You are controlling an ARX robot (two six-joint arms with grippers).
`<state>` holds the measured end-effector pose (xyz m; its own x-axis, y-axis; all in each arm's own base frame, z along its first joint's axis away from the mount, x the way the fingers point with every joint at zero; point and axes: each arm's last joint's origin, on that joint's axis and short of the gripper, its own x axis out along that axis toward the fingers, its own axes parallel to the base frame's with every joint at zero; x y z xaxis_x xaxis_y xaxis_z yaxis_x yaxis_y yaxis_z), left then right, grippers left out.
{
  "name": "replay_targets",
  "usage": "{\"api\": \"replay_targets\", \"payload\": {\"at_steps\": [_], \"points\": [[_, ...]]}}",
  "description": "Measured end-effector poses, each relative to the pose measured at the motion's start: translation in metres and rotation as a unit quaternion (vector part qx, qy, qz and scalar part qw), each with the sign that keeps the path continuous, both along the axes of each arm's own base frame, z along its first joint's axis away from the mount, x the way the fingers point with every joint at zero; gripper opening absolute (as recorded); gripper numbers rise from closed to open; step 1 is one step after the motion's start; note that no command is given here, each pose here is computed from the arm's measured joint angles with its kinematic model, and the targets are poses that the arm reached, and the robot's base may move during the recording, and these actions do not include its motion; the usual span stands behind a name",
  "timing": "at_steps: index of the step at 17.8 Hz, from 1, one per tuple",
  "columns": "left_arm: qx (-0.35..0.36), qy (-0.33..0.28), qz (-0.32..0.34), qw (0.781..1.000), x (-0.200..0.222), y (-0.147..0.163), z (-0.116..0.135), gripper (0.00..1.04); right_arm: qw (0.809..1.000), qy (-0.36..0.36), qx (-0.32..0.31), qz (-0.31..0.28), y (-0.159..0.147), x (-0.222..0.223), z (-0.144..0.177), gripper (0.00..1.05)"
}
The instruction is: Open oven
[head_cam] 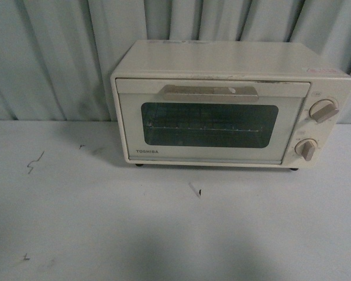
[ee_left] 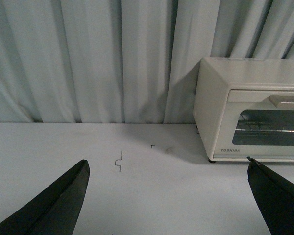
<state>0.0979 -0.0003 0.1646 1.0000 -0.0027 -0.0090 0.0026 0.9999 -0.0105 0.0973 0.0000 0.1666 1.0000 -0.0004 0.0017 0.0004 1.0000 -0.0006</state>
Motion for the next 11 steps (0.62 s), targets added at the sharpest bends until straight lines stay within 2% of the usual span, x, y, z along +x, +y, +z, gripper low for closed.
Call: {"api": "replay_targets", "payload": {"at_steps": [5, 6, 7, 8, 10, 11], "points": [[0.000, -0.001, 0.000, 1.000, 0.000, 0.000, 0.000, 0.98, 1.000, -0.001, 0.000, 0.000, 0.000, 0.000, 0.000, 0.98], [-0.045, 0.096, -0.038, 0.994, -0.002, -0.002, -0.001, 0.98, 1.000, -0.001, 0.000, 0.000, 0.000, 0.000, 0.000, 0.98], [-0.207, 0.251, -0.083, 0.942, 0.018, -0.029, 0.009, 0.98, 1.000, -0.001, 0.000, 0.001, 0.000, 0.000, 0.000, 0.98], [-0.290, 0.276, -0.088, 0.912, 0.027, -0.048, 0.008, 0.98, 1.000, -0.001, 0.000, 0.000, 0.000, 0.000, 0.000, 0.98], [-0.406, 0.320, -0.075, 0.853, 0.047, -0.091, -0.001, 0.98, 1.000, -0.001, 0.000, 0.000, 0.000, 0.000, 0.000, 0.98], [-0.460, 0.346, -0.063, 0.816, 0.055, -0.115, -0.011, 0.98, 1.000, -0.001, 0.000, 0.000, 0.000, 0.000, 0.000, 0.98]]}}
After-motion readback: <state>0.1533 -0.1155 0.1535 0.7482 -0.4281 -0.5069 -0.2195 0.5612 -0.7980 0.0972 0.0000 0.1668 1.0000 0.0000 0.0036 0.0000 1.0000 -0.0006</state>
